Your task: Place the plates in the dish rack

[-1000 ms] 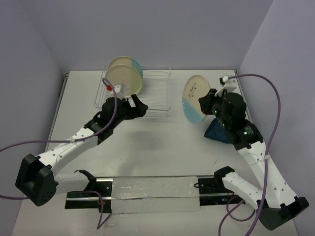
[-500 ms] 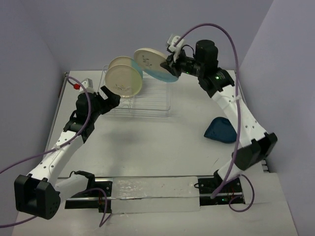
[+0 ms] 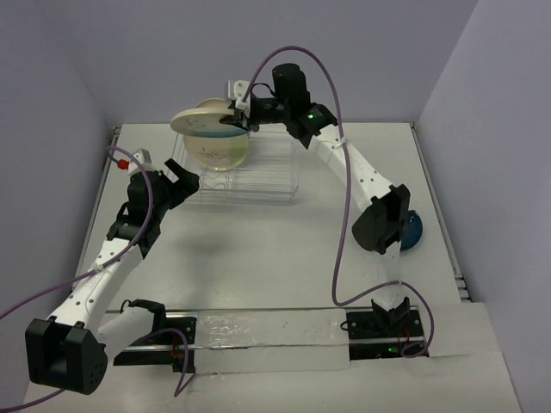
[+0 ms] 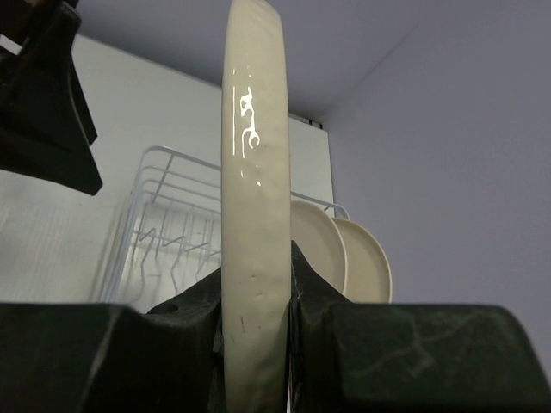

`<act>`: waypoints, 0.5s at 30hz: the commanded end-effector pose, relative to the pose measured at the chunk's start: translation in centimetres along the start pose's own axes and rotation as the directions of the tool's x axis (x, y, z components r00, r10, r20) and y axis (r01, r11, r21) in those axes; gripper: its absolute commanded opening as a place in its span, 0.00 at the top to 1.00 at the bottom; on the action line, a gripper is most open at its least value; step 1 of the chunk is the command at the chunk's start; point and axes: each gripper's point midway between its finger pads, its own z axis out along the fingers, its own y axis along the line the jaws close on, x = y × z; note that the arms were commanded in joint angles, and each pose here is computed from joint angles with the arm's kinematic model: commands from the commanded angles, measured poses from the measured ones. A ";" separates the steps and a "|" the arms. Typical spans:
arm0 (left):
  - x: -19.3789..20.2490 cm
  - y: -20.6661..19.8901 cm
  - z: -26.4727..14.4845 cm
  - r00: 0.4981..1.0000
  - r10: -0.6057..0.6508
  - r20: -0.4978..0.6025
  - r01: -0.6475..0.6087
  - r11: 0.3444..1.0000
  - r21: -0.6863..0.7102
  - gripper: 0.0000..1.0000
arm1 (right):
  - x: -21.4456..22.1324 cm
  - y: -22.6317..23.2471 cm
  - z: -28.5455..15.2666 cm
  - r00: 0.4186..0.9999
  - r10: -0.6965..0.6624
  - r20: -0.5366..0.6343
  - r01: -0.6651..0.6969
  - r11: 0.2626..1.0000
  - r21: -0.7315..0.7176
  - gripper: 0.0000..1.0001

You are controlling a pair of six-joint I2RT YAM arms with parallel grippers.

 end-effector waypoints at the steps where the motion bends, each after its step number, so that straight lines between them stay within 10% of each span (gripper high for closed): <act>1: -1.6 -0.3 -0.1 0.998 -0.018 0.056 0.017 1.000 0.010 0.01 | -5.0 -3.8 0.8 0.976 -0.197 0.093 0.184 0.974 0.130 1.00; 15: -1.8 0.1 0.3 0.998 -0.024 0.062 0.025 1.000 -0.015 0.01 | 1.0 -4.5 5.4 0.990 -0.045 0.135 0.021 0.984 0.176 1.00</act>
